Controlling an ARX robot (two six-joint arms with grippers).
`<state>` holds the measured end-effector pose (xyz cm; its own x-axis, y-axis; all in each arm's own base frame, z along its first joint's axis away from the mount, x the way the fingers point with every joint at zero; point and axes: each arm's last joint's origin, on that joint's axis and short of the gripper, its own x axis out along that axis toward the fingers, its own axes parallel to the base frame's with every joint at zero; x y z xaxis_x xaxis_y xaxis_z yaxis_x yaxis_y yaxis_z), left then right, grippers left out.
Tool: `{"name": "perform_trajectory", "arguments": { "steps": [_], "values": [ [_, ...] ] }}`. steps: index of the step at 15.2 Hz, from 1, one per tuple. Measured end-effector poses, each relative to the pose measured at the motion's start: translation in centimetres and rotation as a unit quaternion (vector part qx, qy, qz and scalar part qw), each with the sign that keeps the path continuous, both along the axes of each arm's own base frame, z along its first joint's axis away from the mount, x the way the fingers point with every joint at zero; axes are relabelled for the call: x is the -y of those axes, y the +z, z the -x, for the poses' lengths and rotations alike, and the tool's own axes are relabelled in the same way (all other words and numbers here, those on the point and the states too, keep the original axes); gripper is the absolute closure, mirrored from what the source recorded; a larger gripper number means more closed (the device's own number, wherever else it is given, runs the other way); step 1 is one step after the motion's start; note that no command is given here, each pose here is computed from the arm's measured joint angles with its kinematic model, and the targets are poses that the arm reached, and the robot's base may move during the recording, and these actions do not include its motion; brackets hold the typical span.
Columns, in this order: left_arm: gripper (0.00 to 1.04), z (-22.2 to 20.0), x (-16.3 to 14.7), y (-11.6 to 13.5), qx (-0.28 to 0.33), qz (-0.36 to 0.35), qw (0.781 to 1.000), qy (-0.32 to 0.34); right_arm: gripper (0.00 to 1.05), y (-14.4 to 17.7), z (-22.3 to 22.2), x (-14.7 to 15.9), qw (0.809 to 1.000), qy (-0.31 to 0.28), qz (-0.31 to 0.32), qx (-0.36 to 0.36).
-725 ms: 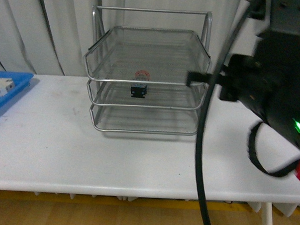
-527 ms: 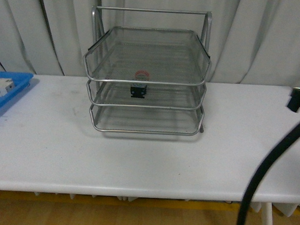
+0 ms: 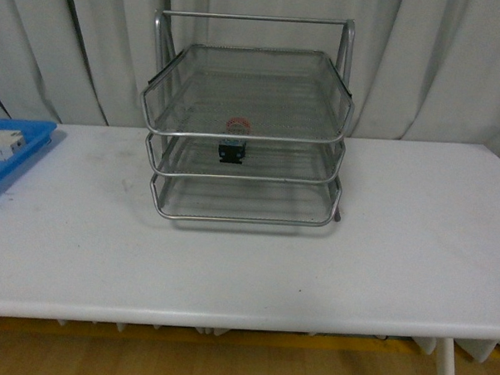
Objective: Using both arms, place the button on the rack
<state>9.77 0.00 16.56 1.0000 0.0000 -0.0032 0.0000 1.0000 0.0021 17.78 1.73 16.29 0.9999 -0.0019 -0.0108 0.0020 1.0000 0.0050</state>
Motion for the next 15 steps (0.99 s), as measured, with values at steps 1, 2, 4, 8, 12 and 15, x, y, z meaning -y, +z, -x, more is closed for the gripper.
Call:
{"name": "perform_trajectory", "arguments": {
  "steps": [1, 2, 4, 8, 12, 15],
  "values": [
    [0.07, 0.0, 0.0, 0.0, 0.000, 0.000, 1.000, 0.000, 1.03, 0.1, 0.6, 0.3, 1.000, 0.000, 0.000, 0.001],
    [0.07, 0.0, 0.0, 0.0, 0.000, 0.000, 1.000, 0.000, 1.03, -0.1, 1.2, 0.5, 1.000, -0.002, 0.000, -0.004],
    [0.07, 0.0, 0.0, 0.0, 0.000, 0.000, 1.000, 0.000, 1.03, 0.0, 2.3, 1.6, 1.000, 0.000, 0.000, -0.001],
    [0.07, 0.0, 0.0, 0.0, 0.000, 0.000, 1.000, 0.000, 1.03, 0.0, 3.3, 1.8, 1.000, -0.003, 0.000, -0.001],
    [0.07, 0.0, 0.0, 0.0, 0.000, 0.000, 1.000, 0.000, 1.03, 0.4, 4.3, 1.8, 1.000, -0.003, 0.000, 0.005],
    [0.07, 0.0, 0.0, 0.0, 0.000, 0.000, 1.000, 0.000, 1.03, 0.6, 5.1, 1.8, 1.000, -0.003, 0.000, 0.010]
  ]
}}
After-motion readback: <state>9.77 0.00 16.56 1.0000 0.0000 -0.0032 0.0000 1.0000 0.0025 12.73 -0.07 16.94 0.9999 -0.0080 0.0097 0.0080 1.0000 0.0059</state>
